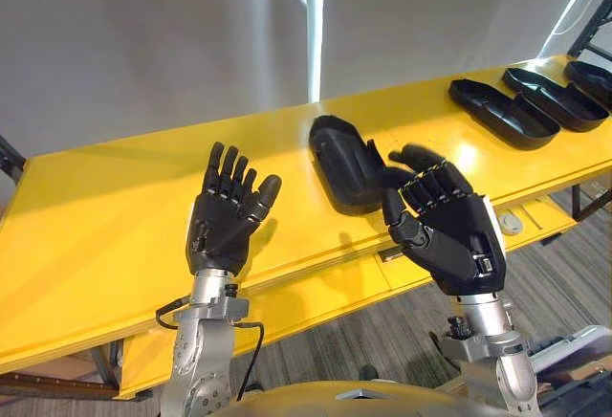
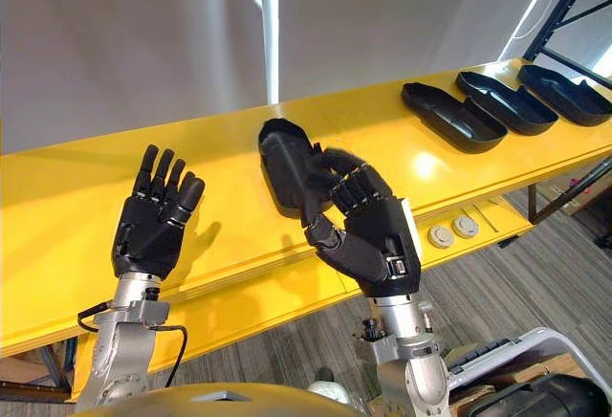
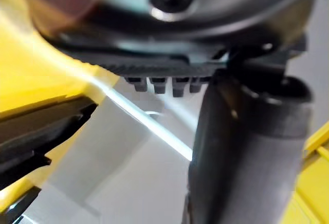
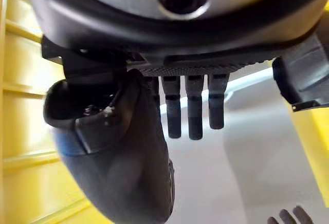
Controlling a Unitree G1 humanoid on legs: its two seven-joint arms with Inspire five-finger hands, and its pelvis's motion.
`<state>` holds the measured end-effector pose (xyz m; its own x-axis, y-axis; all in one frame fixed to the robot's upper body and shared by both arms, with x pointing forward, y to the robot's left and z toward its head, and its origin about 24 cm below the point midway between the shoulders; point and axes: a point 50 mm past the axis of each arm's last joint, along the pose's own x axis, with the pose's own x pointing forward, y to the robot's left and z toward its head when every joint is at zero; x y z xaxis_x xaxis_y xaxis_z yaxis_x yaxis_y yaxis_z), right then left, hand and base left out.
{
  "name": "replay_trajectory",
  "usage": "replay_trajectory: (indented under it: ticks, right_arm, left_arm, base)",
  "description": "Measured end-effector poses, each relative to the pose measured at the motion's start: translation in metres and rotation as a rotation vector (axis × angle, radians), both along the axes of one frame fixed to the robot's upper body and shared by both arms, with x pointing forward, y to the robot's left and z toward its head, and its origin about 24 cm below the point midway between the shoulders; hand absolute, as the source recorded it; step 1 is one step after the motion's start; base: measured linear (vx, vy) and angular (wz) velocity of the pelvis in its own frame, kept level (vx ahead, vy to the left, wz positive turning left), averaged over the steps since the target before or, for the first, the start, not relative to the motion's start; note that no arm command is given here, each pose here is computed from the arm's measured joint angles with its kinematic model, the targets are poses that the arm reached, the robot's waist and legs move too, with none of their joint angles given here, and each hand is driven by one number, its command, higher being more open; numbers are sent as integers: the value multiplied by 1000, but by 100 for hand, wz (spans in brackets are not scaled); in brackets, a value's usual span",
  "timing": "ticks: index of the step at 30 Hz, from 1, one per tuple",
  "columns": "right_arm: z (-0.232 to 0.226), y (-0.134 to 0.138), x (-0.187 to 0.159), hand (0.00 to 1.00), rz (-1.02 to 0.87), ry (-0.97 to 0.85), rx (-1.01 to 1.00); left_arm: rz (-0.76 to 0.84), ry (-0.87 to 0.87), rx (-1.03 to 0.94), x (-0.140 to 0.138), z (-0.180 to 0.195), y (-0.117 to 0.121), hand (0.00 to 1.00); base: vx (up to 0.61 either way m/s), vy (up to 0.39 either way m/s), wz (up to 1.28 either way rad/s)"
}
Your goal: Walk over and take three plastic housings, then place them on the shelf
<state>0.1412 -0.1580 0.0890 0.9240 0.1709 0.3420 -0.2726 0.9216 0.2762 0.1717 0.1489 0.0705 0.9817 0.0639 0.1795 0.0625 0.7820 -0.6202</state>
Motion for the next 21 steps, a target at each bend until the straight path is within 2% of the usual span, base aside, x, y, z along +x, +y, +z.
replay_trajectory:
  ticks: [6, 11, 16, 21]
  right_arm:
    - [-27, -2, -11, 0, -29, 159, -5]
    - [-30, 5, -9, 0, -62, 176, -81]
    - [-31, 7, 21, 0, -100, 144, -155]
    - [-24, 8, 36, 0, -137, 114, -224]
  left_arm:
    - [1, 7, 0, 0, -1, 0, 100]
    - [13, 27, 0, -6, -5, 0, 100]
    - [50, -14, -1, 5, 3, -1, 100]
    - [79, -17, -11, 14, 6, -3, 100]
  base:
    - [14, 4, -3]
    - [-2, -1, 1]
    - [-21, -5, 9]
    - [29, -8, 6]
